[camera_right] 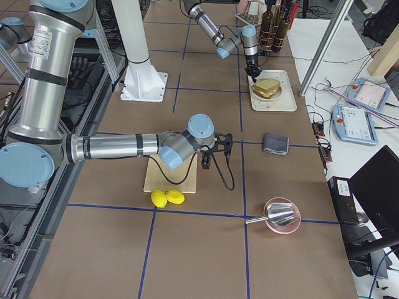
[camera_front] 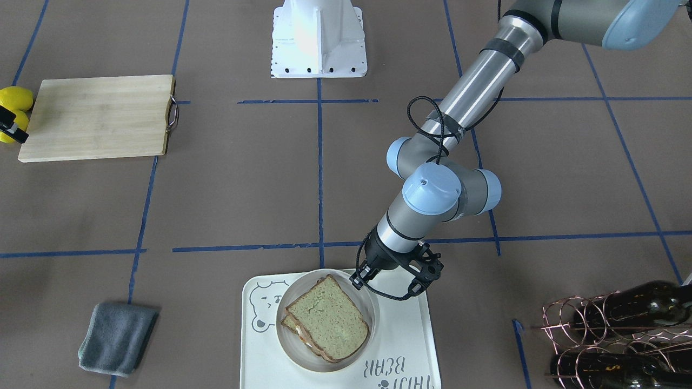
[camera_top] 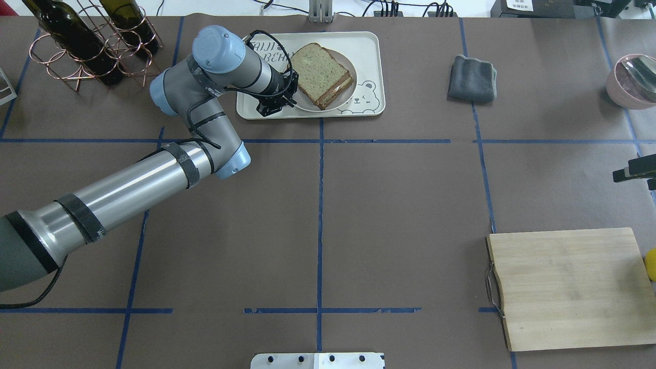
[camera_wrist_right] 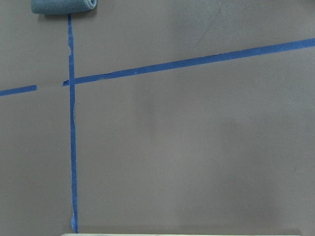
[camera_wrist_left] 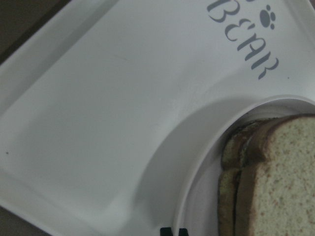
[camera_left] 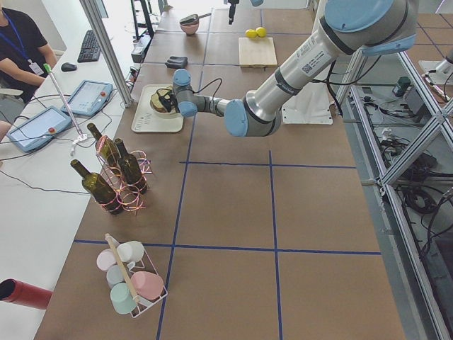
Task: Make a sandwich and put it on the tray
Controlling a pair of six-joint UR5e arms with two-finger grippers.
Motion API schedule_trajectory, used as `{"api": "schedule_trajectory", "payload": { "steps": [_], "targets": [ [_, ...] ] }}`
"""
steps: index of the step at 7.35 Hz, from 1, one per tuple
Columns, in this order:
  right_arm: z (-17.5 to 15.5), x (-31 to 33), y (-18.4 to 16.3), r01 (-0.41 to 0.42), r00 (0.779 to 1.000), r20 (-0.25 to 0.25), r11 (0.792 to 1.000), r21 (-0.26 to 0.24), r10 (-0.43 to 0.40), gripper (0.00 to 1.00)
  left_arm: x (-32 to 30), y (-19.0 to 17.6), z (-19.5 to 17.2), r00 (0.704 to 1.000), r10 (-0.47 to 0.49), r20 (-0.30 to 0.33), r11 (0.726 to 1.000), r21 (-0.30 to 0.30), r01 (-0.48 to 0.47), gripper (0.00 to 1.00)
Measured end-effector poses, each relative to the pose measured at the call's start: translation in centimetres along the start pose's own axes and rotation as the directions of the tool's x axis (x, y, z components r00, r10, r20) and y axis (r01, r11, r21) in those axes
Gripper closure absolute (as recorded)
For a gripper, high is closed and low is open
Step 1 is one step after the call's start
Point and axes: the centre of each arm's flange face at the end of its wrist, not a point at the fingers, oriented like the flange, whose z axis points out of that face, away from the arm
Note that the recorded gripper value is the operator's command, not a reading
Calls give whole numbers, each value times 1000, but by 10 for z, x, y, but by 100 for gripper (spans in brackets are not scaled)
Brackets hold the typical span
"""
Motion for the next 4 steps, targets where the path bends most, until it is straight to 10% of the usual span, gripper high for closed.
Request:
{"api": "schedule_trajectory", "payload": {
  "steps": [2, 3, 4],
  "targets": [
    [-4, 1, -1, -2, 1000, 2, 1000, 9, 2, 0, 0, -1, 0, 999, 47, -4, 999, 11, -47, 56],
    [-5, 1, -1, -4, 1000, 1, 1000, 10, 4, 0, 0, -2, 0, 998, 67, -4, 998, 15, -67, 18],
    [-5, 1, -1, -4, 1000, 1, 1000, 11, 4, 0, 2, -3, -3, 996, 93, -8, 996, 19, -92, 0]
  ]
}}
